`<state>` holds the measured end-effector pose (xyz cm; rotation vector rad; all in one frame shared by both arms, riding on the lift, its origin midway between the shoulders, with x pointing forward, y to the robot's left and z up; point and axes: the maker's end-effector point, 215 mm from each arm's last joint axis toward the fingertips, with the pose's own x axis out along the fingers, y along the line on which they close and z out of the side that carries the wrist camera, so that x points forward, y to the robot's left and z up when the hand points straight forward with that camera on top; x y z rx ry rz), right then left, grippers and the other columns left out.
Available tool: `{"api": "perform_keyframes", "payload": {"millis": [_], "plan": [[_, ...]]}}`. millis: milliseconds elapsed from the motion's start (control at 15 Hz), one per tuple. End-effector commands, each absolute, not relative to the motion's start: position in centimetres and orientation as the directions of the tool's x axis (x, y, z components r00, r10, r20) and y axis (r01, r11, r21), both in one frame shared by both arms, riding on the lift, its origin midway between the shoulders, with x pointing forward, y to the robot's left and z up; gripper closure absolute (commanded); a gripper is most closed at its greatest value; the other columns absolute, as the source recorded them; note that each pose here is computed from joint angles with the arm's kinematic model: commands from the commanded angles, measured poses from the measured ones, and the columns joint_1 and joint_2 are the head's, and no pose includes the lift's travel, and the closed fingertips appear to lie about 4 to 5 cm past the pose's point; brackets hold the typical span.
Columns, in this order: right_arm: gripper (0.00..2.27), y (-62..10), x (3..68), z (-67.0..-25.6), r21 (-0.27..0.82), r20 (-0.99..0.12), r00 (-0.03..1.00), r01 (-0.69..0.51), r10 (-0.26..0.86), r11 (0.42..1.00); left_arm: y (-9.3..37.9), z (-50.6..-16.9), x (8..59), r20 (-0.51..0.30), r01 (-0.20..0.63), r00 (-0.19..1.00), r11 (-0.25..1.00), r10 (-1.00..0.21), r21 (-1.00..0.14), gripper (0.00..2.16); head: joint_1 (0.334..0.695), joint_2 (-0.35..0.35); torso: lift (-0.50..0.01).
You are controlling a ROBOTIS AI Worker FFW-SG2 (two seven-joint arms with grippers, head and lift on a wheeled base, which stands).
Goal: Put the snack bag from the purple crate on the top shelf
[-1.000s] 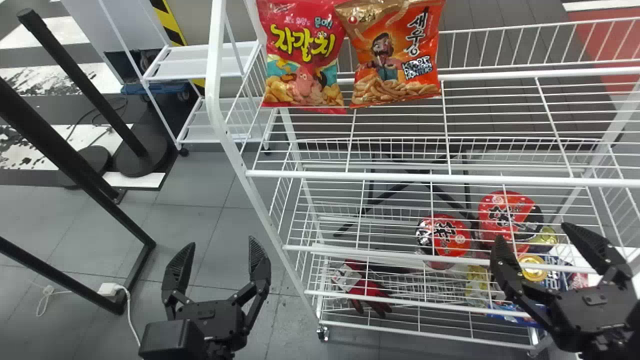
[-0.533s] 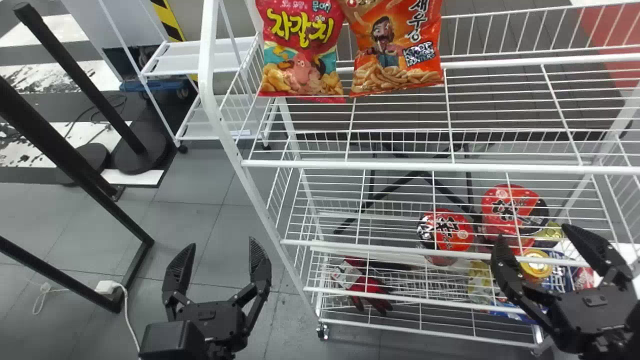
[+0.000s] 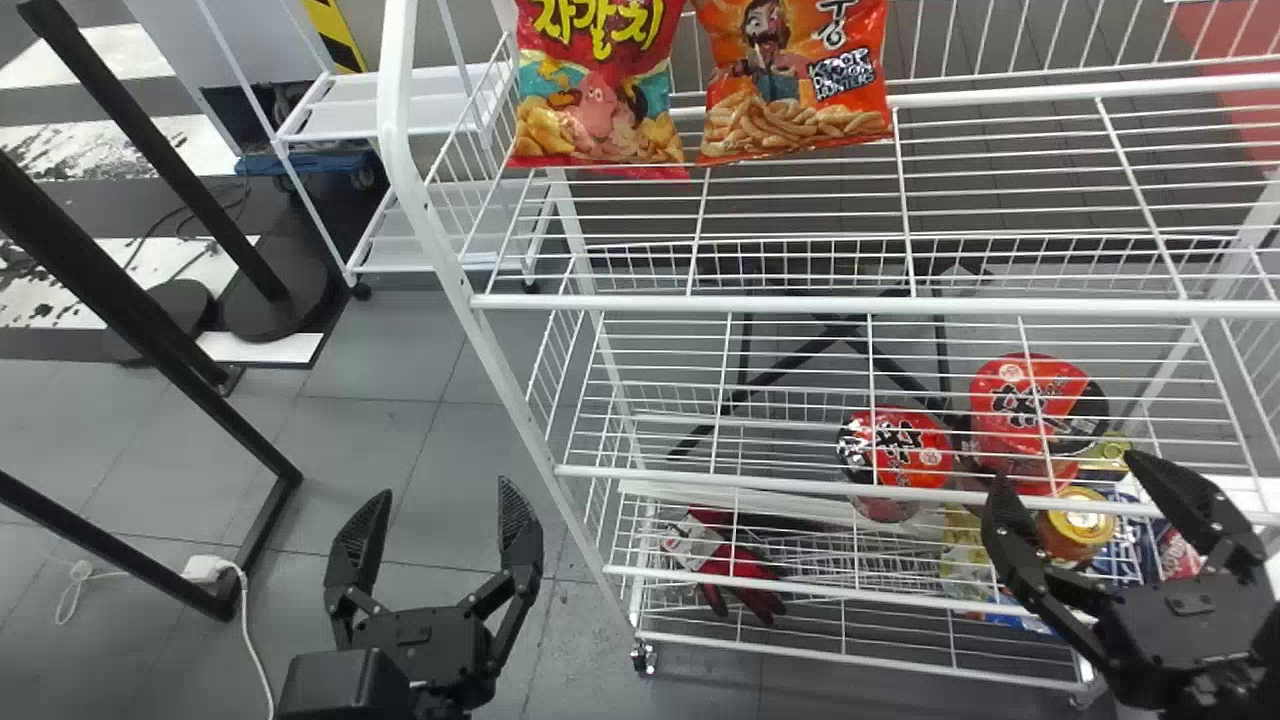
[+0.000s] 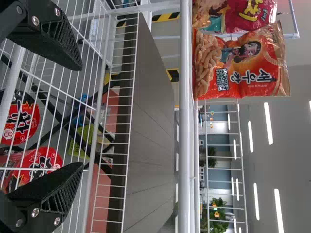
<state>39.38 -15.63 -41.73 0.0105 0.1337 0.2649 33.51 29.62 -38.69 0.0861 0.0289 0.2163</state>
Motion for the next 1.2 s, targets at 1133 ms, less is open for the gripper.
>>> {"api": "perform_keyframes", "payload": {"millis": [1133], "plan": [[0.12, -15.91, 39.48, -41.99, 0.026, -0.132, 0.957, -0.256, 0.257, 0.966, 30.27, -39.47, 33.94, -0.026, -0.221, 0.974, 0.971, 0.224, 0.089, 0.12, 0.695, 0.223, -0.256]]}}
